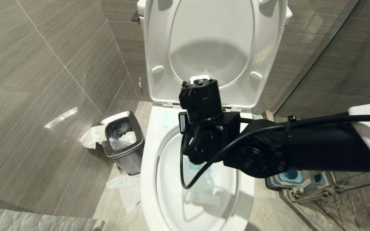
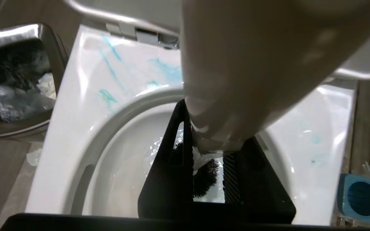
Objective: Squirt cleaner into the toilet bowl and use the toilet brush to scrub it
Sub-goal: Scrub the toilet bowl
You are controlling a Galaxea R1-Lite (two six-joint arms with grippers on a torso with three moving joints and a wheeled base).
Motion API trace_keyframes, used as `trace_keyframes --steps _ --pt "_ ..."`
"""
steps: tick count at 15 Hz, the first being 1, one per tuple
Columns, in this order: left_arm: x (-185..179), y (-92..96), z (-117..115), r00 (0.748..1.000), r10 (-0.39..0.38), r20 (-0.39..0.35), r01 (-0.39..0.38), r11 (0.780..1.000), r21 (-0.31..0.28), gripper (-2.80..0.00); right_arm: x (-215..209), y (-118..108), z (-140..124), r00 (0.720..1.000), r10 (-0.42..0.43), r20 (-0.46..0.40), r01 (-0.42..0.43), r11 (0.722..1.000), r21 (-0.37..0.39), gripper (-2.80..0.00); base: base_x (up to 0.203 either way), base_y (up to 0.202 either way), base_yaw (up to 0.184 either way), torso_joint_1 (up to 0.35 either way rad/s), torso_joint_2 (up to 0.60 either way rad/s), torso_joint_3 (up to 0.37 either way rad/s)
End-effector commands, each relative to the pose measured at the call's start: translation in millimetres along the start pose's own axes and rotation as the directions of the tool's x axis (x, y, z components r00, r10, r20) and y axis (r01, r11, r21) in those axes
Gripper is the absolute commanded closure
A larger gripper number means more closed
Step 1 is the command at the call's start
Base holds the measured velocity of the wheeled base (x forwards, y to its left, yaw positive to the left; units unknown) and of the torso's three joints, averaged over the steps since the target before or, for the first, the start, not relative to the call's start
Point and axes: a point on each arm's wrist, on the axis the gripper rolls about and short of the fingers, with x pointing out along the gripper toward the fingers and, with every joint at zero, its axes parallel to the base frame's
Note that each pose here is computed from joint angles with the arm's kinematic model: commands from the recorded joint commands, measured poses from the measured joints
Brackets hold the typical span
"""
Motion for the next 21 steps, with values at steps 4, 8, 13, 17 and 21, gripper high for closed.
trace_keyframes --steps 4,8,13,17,21 --pt "0 0.0 0 1.0 0.0 -0.002 0.0 1.0 0.0 0.0 -14 -11 8 1.0 -0.006 0.008 0.006 1.0 0.006 0.0 0.0 0.0 0.0 0.0 0.0 0.0" --pt "0 0.0 0 1.0 0.0 -0.002 0.0 1.0 0.0 0.0 24 4 -31 0.998 -0.04 -0.039 0.039 0.999 -0.034 0.0 0.0 0.0 0.0 0.0 0.0 0.0" --pt "0 0.0 0 1.0 0.0 -0.002 0.0 1.0 0.0 0.0 55 16 -67 0.996 -0.055 -0.073 0.05 0.997 -0.061 0.0 0.0 0.0 0.0 0.0 0.0 0.0" --pt "0 0.0 0 1.0 0.0 -0.002 0.0 1.0 0.0 0.0 47 11 -49 0.998 -0.046 -0.047 0.044 0.998 -0.035 0.0 0.0 0.0 0.0 0.0 0.0 0.0" --pt "0 0.0 0 1.0 0.0 -0.002 0.0 1.0 0.0 0.0 20 -8 1 0.999 -0.036 0.019 0.035 0.999 0.026 0.0 0.0 0.0 0.0 0.0 0.0 0.0"
